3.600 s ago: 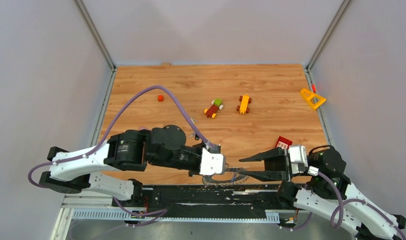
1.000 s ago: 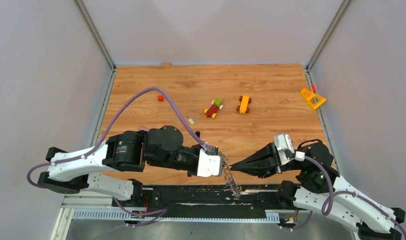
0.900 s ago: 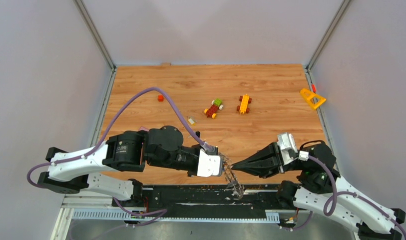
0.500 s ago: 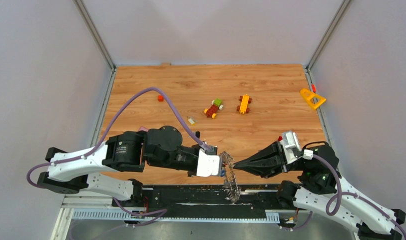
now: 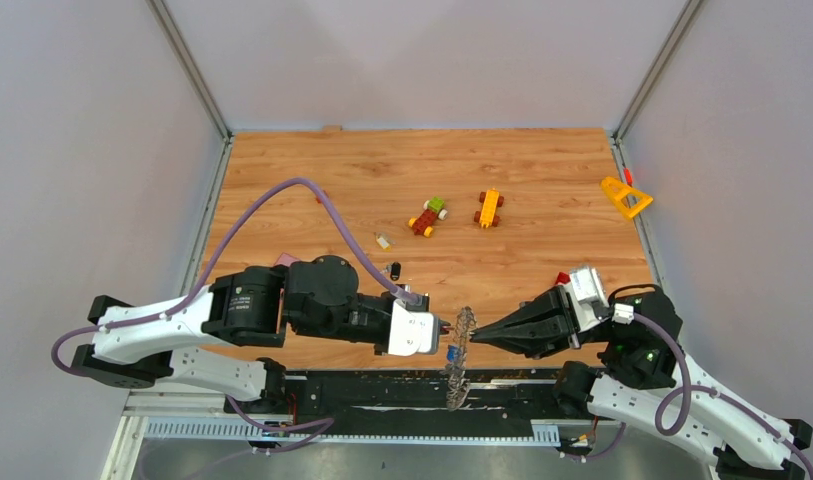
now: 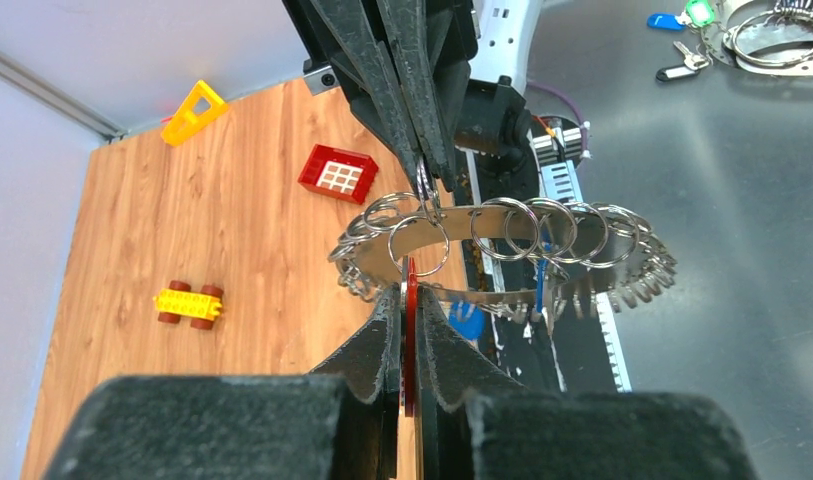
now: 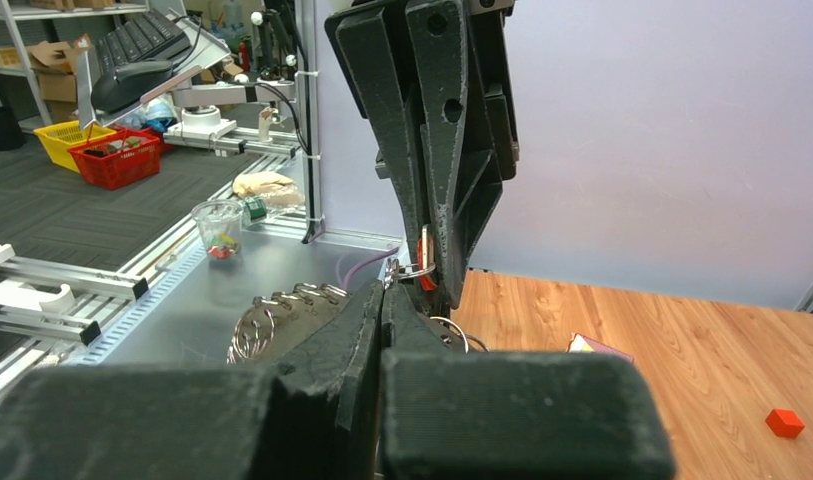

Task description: Remove the keys from the keyring

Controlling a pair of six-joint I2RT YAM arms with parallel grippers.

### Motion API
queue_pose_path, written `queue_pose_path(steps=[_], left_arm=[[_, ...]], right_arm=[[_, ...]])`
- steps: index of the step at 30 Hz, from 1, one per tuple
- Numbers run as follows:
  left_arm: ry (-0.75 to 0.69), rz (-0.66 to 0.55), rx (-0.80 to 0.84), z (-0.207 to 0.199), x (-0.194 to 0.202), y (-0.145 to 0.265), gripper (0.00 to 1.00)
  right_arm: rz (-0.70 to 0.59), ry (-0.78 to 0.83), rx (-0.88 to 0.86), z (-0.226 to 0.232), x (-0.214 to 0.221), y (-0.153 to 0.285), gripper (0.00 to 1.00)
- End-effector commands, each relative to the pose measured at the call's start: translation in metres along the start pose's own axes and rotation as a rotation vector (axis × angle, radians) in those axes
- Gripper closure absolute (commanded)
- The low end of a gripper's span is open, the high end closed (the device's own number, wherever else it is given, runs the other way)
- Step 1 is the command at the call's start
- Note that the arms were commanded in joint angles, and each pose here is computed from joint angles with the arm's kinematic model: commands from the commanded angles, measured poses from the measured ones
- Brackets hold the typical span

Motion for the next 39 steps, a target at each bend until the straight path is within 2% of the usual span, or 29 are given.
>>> queue_pose_path(steps=[1, 25, 39], left_arm=[[0.003, -0.050, -0.053, 0.005, -0.008, 0.012, 1.00], [-0.009, -0.061, -0.128, 0.013, -0.015, 0.017, 1.00], [0.001, -0.076, -0.135, 0.013, -0.017, 0.021, 1.00]], right_arm=[[-0.052, 0.060, -0.078, 0.007, -0.012, 0.000, 1.00], [0.146, 0.105, -0.131, 0.001, 0.003, 0.000, 1.00], [0.179, 0.188, -0.190, 0.001, 0.005, 0.002, 1.00]])
Point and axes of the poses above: each gripper's point midway between its finger pads, its own y axis back along the fingers, its own z axis along the line the jaws close on, x = y × z, the point moved 9 cm from there along y, back along the fingers, and after that the axes turned 5 degrees about y, right-handed, at the moved point
